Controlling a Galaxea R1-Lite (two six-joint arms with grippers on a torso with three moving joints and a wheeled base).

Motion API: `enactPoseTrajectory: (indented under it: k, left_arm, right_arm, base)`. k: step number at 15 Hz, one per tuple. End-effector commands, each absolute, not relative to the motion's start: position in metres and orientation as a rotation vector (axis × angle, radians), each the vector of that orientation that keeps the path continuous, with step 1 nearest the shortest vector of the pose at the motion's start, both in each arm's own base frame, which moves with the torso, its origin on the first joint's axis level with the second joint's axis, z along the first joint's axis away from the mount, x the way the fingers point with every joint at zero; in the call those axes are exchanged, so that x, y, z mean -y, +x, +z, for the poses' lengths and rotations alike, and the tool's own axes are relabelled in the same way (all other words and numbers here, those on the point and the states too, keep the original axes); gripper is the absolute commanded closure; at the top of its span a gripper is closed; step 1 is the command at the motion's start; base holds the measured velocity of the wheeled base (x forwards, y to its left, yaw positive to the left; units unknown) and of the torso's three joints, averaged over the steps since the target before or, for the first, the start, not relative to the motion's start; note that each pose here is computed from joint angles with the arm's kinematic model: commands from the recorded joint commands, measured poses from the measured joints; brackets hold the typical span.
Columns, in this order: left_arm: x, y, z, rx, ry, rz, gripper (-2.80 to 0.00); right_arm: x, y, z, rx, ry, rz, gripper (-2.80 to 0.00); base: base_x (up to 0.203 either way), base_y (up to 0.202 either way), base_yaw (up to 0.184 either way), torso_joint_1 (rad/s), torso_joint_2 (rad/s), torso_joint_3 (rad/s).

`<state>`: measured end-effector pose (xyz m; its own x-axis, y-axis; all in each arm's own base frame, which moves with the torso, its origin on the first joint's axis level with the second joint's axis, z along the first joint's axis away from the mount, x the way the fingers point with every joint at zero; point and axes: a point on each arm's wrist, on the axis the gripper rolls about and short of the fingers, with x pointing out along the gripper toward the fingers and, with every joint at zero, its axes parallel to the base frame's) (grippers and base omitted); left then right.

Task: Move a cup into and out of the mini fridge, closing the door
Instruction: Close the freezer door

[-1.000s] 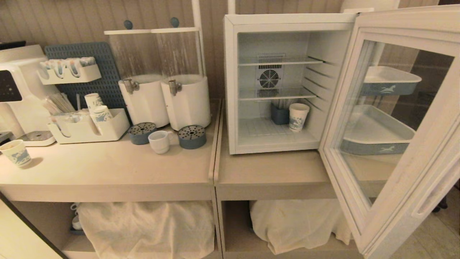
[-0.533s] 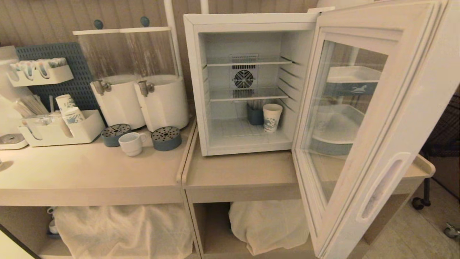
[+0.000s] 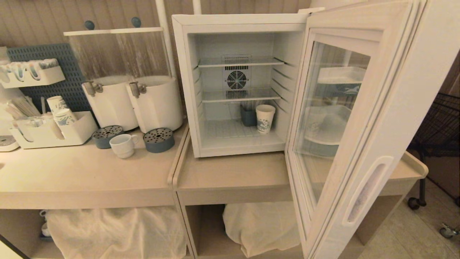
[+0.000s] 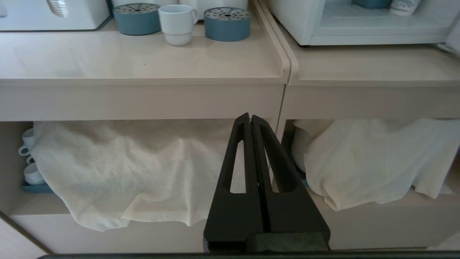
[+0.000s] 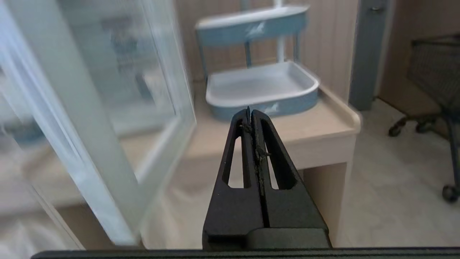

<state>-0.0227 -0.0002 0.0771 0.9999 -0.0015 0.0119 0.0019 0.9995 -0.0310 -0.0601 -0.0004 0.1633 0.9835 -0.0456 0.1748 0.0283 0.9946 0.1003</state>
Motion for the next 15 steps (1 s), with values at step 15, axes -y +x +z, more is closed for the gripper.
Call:
enactPoseTrajectory:
  k: [15]
  left_arm:
    - [0.0,-0.023,0.077,0.011,-0.031,0.0,0.0]
  right_arm:
    - [0.053,0.206,0.245,-0.26,0.355,1.144,0.0]
  base:
    - [0.0,0.0,0.0,0.0,0.0,0.0]
